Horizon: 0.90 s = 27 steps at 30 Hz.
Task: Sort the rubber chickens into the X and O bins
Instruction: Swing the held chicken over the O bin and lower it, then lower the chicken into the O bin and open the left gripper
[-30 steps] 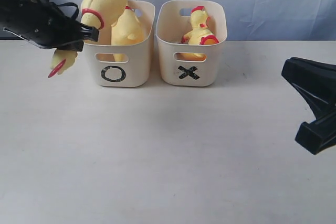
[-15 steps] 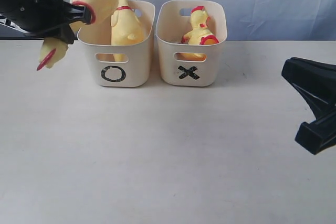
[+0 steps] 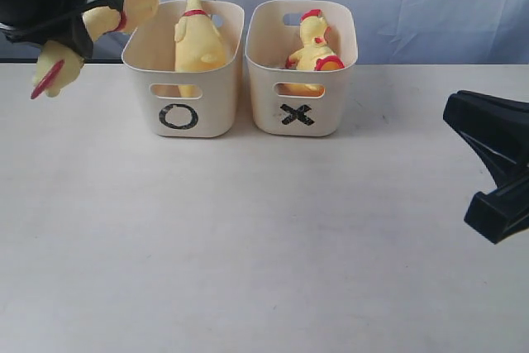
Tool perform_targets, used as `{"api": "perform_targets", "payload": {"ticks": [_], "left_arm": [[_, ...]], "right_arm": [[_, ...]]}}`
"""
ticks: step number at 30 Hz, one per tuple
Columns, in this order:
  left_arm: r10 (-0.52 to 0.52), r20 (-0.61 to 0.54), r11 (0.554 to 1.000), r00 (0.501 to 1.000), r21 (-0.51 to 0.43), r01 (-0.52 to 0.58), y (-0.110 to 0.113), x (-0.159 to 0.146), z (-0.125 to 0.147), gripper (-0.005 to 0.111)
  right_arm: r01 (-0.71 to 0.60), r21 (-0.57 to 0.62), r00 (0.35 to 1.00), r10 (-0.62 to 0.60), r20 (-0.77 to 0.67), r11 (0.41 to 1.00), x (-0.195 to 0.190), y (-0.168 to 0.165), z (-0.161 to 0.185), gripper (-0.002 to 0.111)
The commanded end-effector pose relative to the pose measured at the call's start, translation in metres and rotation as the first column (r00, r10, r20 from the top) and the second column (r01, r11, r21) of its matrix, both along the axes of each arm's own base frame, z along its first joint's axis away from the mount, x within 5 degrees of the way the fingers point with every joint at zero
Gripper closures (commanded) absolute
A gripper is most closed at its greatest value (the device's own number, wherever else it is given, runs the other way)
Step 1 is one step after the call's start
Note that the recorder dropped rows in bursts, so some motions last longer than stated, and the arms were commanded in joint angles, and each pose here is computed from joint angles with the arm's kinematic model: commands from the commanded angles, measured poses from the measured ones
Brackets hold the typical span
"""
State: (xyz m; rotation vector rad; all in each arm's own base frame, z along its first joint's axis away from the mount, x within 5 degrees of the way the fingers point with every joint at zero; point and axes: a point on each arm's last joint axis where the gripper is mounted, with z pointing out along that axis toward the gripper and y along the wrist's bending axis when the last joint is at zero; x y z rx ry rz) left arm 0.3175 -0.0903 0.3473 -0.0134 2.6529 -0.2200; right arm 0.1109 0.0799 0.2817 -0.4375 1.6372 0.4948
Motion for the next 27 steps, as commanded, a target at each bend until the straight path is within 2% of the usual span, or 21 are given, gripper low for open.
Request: {"api": "perform_targets", "payload": {"ticks": [1, 9, 21, 27], "left_arm": [[0.021, -0.02, 1.0, 1.0, -0.005, -0.021, -0.003, 0.008, 0.003, 0.107], [0.033, -0.082, 0.999, 0.996, -0.031, -0.035, -0.012, 0.031, -0.008, 0.107], [0.053, -0.205, 0.999, 0.977, 0.009, -0.052, -0.015, 0.042, -0.032, 0.107], [0.051, -0.203, 0.998, 0.978, -0.014, -0.055, -0.018, 0.048, -0.039, 0.107]], "right_arm": [[0.01, 0.004, 1.0, -0.01, 0.007, 1.0, 0.0, -0.002, 0.0, 0.109], [0.01, 0.004, 1.0, -0.01, 0.007, 1.0, 0.0, -0.002, 0.0, 0.109], [0.01, 0.004, 1.0, -0.01, 0.007, 1.0, 0.0, -0.002, 0.0, 0.109], [0.01, 0.004, 1.0, -0.01, 0.007, 1.0, 0.0, -0.002, 0.0, 0.109]]}}
